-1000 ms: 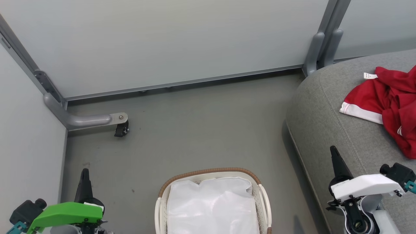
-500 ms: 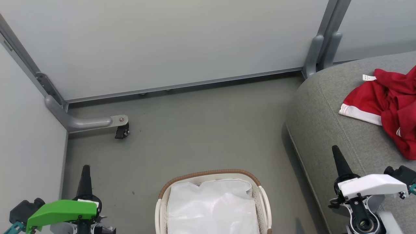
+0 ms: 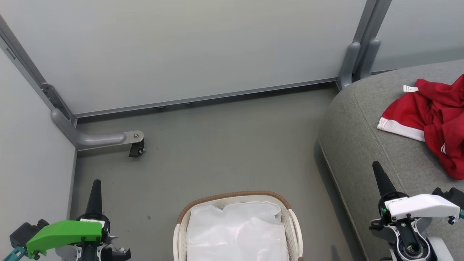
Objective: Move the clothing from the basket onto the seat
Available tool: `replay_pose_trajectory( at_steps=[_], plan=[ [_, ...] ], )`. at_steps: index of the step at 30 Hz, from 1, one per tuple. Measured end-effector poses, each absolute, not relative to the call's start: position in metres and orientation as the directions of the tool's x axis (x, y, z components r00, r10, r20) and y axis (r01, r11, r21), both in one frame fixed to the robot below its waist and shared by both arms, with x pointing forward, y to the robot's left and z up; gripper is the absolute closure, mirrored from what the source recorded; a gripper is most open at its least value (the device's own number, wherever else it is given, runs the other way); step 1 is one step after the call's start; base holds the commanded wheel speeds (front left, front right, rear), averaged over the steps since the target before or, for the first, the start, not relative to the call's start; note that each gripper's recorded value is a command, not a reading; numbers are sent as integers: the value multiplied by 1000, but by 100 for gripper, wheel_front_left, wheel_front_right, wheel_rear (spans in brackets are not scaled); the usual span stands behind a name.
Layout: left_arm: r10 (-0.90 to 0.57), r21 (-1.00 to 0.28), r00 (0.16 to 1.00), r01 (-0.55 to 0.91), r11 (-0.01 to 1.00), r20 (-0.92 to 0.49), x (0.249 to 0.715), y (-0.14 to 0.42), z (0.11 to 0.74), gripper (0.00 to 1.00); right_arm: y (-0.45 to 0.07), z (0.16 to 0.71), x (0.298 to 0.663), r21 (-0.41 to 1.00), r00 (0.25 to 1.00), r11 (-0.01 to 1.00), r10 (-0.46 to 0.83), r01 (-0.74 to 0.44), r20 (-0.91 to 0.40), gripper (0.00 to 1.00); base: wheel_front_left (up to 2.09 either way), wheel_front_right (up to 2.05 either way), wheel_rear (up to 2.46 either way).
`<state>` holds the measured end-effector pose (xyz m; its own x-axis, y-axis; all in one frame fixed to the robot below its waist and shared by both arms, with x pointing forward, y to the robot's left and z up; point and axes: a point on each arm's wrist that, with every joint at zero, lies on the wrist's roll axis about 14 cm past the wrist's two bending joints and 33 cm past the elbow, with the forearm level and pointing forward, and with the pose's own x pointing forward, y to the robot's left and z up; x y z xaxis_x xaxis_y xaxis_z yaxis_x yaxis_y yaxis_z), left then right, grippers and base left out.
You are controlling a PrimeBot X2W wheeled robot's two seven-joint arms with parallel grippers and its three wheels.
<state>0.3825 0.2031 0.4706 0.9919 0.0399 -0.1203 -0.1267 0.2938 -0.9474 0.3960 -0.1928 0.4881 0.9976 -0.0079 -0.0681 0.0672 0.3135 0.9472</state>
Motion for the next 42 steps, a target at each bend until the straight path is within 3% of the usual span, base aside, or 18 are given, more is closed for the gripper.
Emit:
replay_pose_trajectory(
  at_steps=[42],
  plan=[
    [-1,-1000,1000,-16,0,-16,387,199,503,100,-199,507,390,1000,1000,1,2,2,-2,100,0,0,0]
  ],
)
